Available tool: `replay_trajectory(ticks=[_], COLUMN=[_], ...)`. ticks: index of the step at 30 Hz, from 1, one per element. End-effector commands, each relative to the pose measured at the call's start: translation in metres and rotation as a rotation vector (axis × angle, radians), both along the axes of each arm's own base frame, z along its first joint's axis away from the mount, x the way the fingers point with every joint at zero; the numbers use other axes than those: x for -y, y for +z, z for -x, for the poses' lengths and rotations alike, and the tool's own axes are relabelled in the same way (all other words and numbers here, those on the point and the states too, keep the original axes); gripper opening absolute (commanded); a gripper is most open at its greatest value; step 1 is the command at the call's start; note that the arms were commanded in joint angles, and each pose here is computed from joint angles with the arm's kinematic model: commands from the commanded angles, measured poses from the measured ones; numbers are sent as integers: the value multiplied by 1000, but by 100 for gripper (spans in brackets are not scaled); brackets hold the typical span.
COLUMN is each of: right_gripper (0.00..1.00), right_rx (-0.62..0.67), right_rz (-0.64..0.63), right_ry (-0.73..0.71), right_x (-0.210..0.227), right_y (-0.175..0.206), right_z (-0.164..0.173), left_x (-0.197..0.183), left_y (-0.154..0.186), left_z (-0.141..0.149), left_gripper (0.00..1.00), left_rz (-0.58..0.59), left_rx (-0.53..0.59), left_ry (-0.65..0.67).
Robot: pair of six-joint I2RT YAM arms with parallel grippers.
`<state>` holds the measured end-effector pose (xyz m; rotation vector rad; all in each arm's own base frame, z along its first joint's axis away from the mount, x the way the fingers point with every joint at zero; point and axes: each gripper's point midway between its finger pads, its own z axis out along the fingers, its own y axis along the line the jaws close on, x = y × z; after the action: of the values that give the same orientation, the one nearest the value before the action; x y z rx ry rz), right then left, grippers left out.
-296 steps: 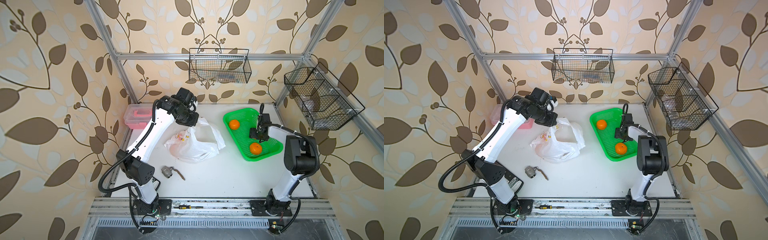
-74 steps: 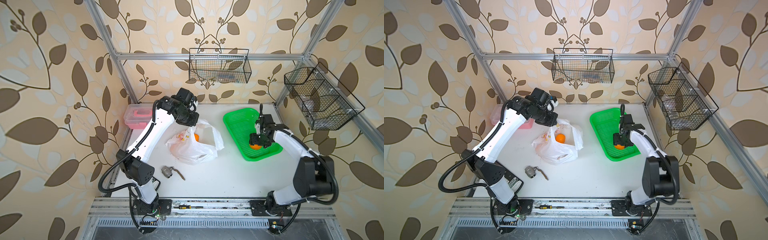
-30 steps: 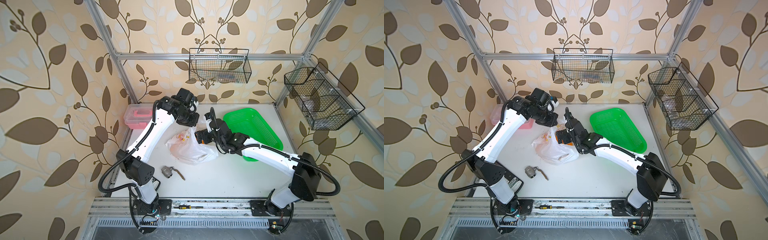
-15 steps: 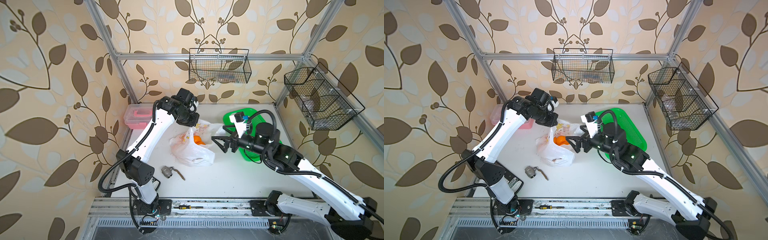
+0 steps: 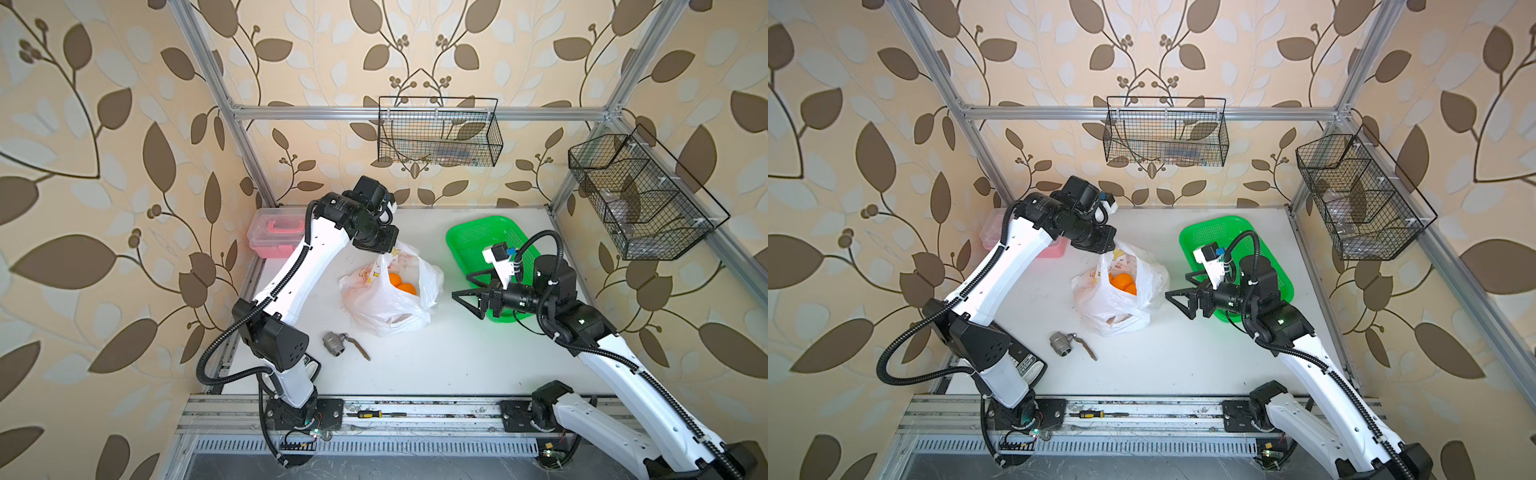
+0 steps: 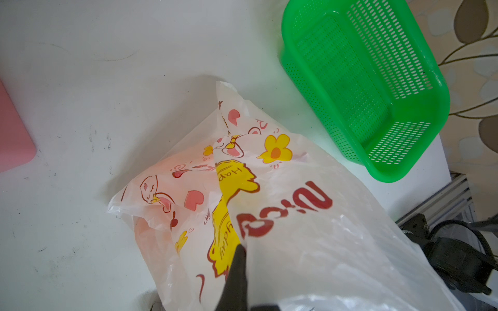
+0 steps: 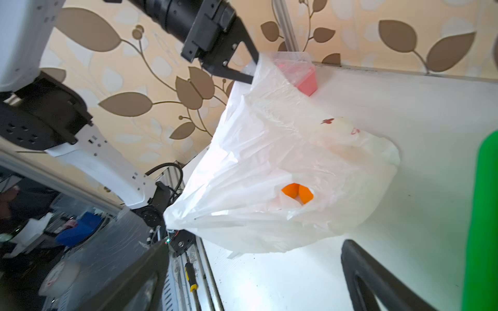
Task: Place the oranges into plastic bags & tie knots
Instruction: Adjust the plastic bag at the center of the board.
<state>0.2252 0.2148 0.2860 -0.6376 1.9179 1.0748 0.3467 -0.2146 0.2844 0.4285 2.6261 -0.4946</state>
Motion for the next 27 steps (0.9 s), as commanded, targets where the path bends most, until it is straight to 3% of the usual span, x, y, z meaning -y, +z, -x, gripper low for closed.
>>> replay_trajectory(ticks=[1, 6, 13, 22, 27], right_gripper=[100, 100, 99, 81, 78], right_rx=[68, 113, 65, 35, -21], right_rz=[-7, 4, 31, 39, 78], right_ry=[185, 248, 308, 346, 338], right_x=[-29, -54, -84, -112, -110], right_y=[2, 19, -3, -18, -41], right_z=[25, 18, 17, 23, 27], left_x=[-2, -2, -3, -3, -5], left_y=[10, 10, 10, 8, 11], left_z=[-1, -1, -1, 0, 0], left_gripper=[0, 0, 0, 0, 0], left_rz=[11, 12, 7, 6, 6], left_rx=[27, 24, 27, 22, 29], left_ry=[-7, -10, -7, -8, -5])
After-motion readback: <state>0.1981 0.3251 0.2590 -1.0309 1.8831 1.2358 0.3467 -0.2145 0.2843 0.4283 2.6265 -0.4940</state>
